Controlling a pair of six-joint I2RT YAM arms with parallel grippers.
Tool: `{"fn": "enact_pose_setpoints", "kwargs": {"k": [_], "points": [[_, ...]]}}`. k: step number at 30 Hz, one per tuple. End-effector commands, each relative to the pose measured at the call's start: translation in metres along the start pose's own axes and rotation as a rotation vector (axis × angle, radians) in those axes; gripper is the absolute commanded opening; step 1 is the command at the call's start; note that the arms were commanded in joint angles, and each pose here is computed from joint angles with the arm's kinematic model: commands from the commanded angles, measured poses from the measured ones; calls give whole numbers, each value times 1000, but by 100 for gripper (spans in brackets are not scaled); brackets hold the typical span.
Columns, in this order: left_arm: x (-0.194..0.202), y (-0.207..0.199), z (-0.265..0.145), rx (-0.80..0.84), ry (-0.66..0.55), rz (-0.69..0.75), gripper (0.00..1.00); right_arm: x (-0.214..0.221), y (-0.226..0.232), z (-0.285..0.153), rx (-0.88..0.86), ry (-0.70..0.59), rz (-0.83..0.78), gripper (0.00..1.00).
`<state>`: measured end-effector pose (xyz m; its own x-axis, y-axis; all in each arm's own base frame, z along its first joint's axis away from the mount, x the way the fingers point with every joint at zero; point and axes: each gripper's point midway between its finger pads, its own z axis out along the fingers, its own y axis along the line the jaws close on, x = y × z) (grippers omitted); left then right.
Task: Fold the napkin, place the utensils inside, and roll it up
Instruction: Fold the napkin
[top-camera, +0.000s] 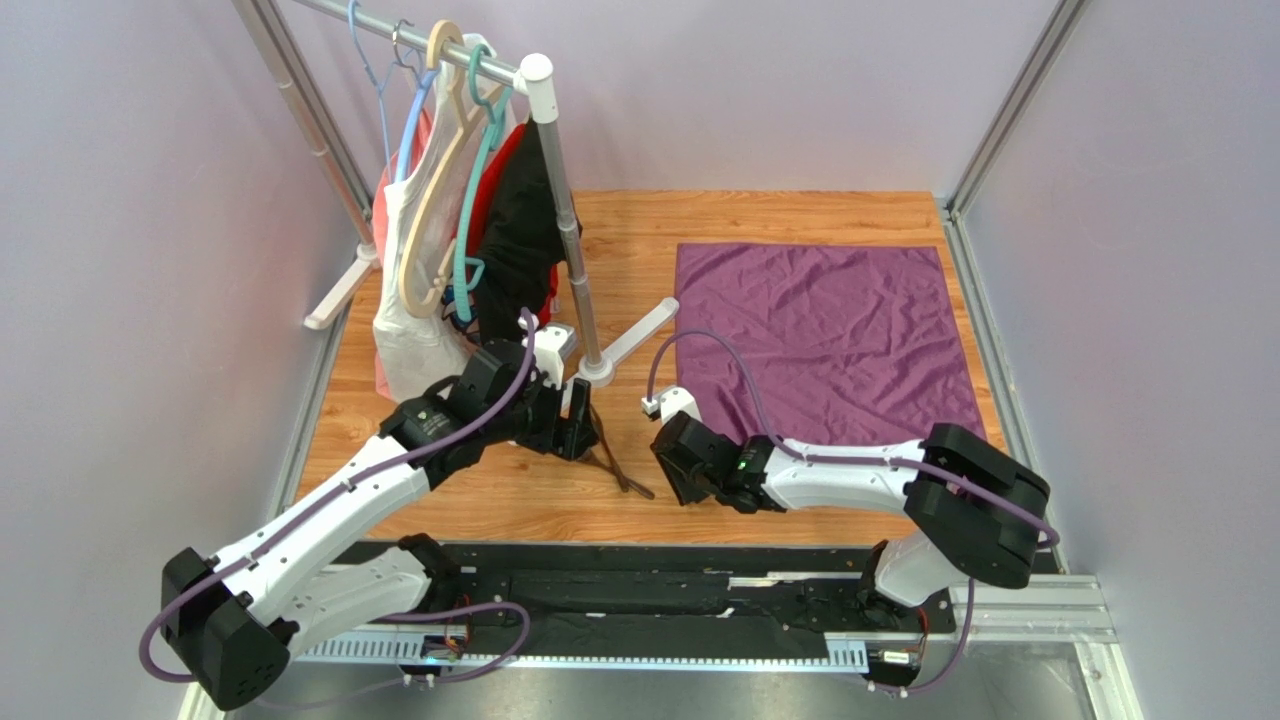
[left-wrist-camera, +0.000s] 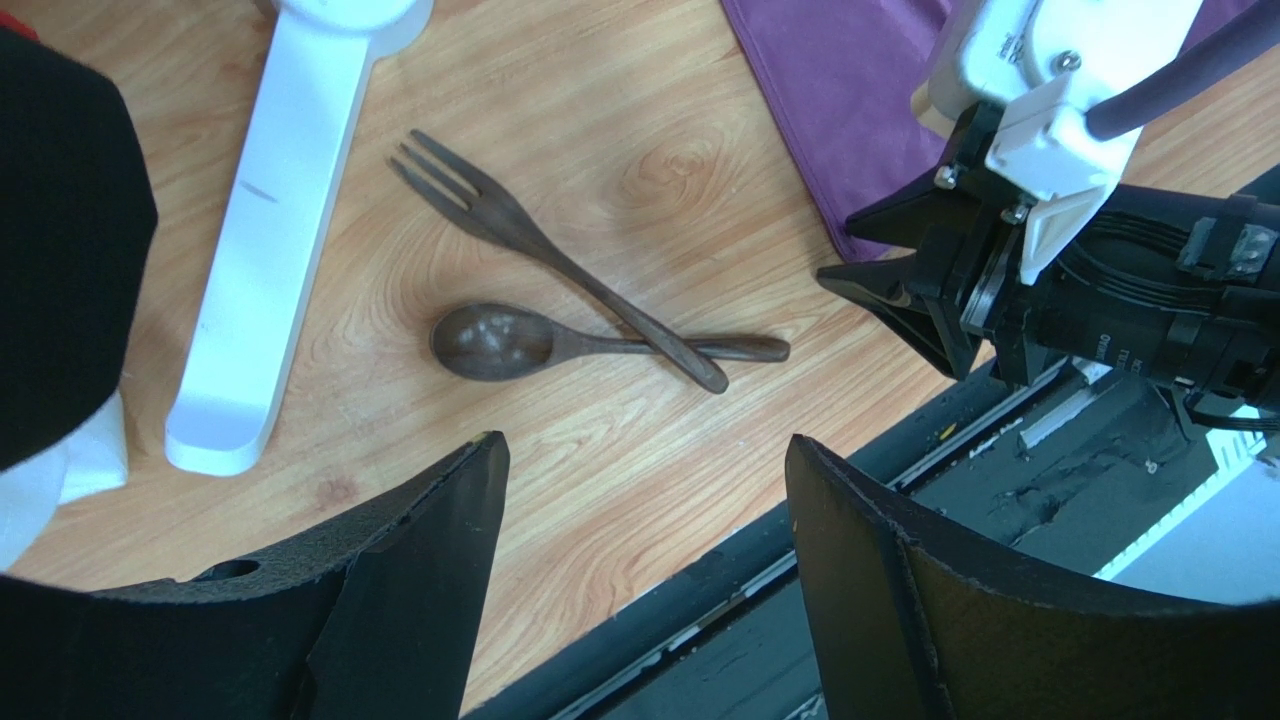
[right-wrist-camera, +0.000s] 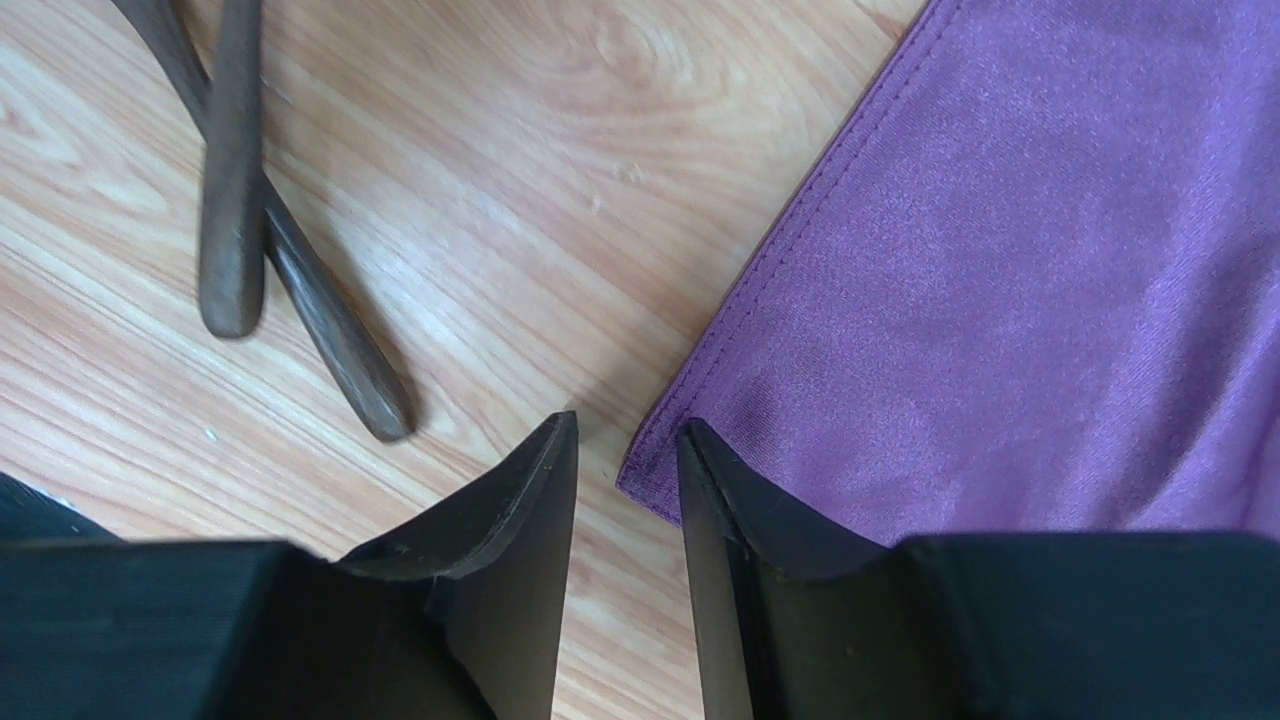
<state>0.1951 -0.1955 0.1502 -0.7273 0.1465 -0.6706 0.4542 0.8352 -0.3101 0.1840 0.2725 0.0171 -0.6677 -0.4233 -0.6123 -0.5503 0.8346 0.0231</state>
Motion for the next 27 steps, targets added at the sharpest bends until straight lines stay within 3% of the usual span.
{"fn": "enact_pose_setpoints", "kwargs": {"k": [1, 7, 16, 27], "points": [[-17, -6, -6, 21, -25, 43, 77, 30, -16, -4, 45, 98, -26, 37], [-17, -5, -3, 29, -22, 44, 77, 32, -17, -6, 43, 103, -25, 37], [-16, -8, -1, 47, -20, 32, 78, -1, -9, -33, -20, 8, -49, 41], [-16, -8, 0, 53, -20, 29, 78, 4, 1, -22, -82, 16, -87, 41]]}}
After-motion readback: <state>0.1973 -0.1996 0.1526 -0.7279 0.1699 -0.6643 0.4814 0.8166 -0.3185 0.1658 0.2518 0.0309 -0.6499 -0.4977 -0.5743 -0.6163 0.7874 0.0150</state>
